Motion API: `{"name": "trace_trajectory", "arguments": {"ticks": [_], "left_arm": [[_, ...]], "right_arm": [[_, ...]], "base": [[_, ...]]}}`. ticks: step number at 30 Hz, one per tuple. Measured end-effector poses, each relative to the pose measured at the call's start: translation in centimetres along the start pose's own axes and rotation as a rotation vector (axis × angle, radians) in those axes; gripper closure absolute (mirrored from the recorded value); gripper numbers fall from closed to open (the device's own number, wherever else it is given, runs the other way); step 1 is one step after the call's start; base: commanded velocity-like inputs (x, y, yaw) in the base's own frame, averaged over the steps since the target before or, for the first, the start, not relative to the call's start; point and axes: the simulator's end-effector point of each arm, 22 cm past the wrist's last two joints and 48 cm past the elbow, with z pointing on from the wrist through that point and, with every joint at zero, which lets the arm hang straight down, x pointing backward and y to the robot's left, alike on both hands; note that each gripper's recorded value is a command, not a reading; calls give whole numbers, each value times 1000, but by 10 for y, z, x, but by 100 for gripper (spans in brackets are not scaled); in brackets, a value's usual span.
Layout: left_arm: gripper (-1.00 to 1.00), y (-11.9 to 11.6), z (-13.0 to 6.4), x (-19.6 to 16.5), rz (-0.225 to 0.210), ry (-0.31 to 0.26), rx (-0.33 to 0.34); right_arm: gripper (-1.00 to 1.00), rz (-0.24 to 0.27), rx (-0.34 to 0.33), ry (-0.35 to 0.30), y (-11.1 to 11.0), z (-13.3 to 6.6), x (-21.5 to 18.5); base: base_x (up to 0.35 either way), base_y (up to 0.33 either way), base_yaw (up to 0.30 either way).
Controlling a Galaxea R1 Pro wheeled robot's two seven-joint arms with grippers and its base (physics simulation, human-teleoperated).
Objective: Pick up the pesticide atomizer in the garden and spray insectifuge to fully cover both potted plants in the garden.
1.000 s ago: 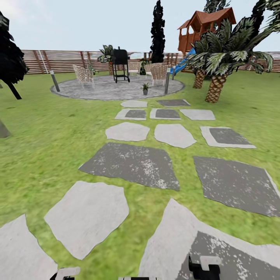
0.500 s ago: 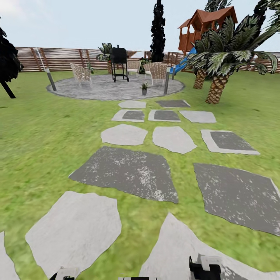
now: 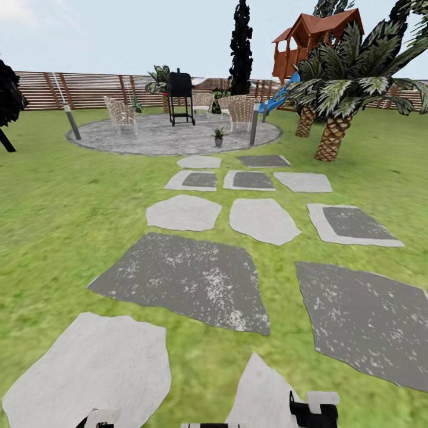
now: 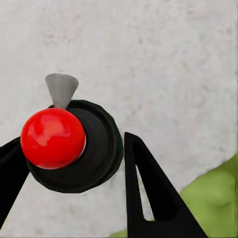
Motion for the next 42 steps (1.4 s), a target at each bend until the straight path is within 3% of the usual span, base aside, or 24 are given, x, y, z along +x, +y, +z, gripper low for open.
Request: {"name": "trace_trajectory", "arguments": {"ticks": [42], "left_arm": [[100, 0, 0, 0, 0, 0, 0]], "right_arm": [[-100, 0, 0, 0, 0, 0, 0]], "base": [[340, -136, 0]]}}
